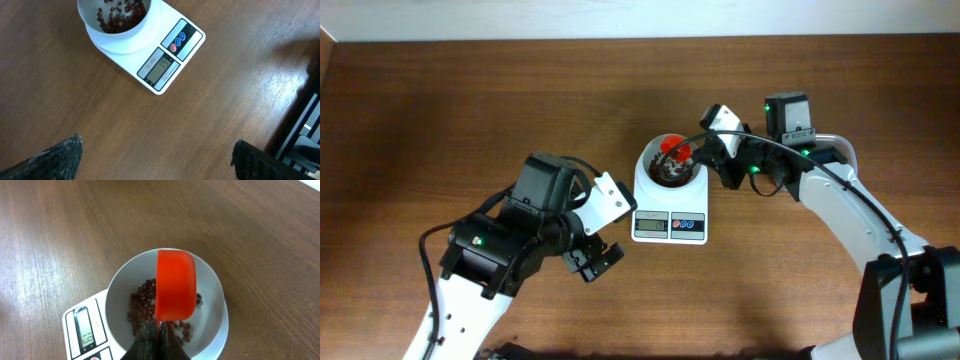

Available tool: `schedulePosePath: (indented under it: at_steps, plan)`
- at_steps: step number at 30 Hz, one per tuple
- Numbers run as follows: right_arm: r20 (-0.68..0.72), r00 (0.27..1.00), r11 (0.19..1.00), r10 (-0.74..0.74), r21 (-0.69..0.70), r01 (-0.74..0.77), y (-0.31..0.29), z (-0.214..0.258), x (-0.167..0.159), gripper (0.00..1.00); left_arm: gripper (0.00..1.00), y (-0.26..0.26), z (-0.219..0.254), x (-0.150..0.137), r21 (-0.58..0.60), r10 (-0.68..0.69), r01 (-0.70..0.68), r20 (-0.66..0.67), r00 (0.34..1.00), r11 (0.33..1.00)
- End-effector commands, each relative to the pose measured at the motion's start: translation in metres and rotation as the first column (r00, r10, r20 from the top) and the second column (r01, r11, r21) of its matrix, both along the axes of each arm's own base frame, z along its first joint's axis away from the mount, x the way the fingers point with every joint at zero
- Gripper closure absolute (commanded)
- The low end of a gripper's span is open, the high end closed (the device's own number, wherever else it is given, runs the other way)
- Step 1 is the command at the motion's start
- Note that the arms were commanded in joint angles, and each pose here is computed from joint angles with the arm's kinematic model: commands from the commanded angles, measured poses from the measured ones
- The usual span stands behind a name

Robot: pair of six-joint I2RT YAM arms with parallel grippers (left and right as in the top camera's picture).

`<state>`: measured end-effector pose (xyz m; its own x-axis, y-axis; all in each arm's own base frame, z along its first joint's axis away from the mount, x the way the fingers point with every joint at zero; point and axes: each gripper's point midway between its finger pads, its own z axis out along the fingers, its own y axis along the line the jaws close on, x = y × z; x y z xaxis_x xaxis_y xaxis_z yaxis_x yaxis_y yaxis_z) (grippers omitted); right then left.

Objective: Scoop and weigh 50g on scale
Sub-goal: 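Tilt the scoop with the right gripper to pour beans into the bowl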

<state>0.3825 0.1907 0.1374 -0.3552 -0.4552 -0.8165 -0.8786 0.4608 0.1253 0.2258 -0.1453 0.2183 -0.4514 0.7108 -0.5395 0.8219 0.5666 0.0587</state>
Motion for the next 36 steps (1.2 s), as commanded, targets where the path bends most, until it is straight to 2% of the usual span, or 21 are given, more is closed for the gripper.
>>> schedulePosePath:
  at_steps: [1,5,9,12,16,20,24,27,31,34,36]
  plan:
    - [-0.024,0.997,0.994,0.080,0.083,-0.078,0.013,0.006,-0.013,0.96,0.01,0.001,0.009,0.003,-0.002,-0.006,0.006,0.033,0.999,1.000]
    - [0.004,1.000,1.000,-0.005,-0.021,0.006,-0.001,-0.006,0.002,0.96,0.01,0.001,0.009,0.003,-0.002,-0.006,0.006,0.033,0.999,1.000]
    - [-0.031,0.996,0.994,0.078,0.080,-0.076,0.012,0.005,-0.014,0.96,0.01,0.001,0.009,0.003,-0.002,-0.006,0.006,0.033,0.999,1.000]
    - [-0.002,1.000,1.000,-0.007,-0.025,0.007,-0.001,-0.007,0.001,0.96,0.01,0.001,0.009,0.003,-0.002,-0.006,0.006,0.033,0.999,1.000]
    - [-0.038,0.997,0.995,0.074,0.075,-0.071,0.012,0.003,-0.015,0.96,0.01,0.001,0.009,0.003,-0.002,-0.006,0.006,0.033,0.999,1.000]
    - [-0.007,1.000,1.000,0.003,-0.013,-0.003,0.000,-0.006,-0.001,0.96,0.01,0.001,0.009,0.003,-0.002,-0.006,0.006,0.033,0.999,1.000]
    - [-0.025,0.996,0.992,0.090,0.088,-0.088,0.013,0.006,-0.015,0.96,0.01,0.001,0.009,0.003,-0.002,-0.006,0.006,0.033,0.999,1.000]
    - [0.010,1.000,1.000,0.014,-0.020,-0.014,0.000,-0.006,0.000,0.96,0.01,0.001,0.009,0.003,-0.002,-0.006,0.006,0.033,0.999,1.000]
    - [-0.018,0.995,0.993,0.095,0.073,-0.094,0.012,0.004,-0.016,0.96,0.01,0.001,0.009,0.003,-0.002,-0.006,0.006,0.033,0.999,1.000]
    - [0.012,0.999,0.999,0.034,-0.015,-0.033,0.002,-0.006,-0.003,0.96,0.01,0.001,0.009,0.003,-0.002,-0.006,0.006,0.033,0.999,1.000]
    - [-0.019,0.998,0.997,0.068,0.046,-0.067,0.009,0.000,-0.012,0.96,0.01,0.001,0.009,0.003,-0.002,-0.006,0.006,0.033,0.999,1.000]
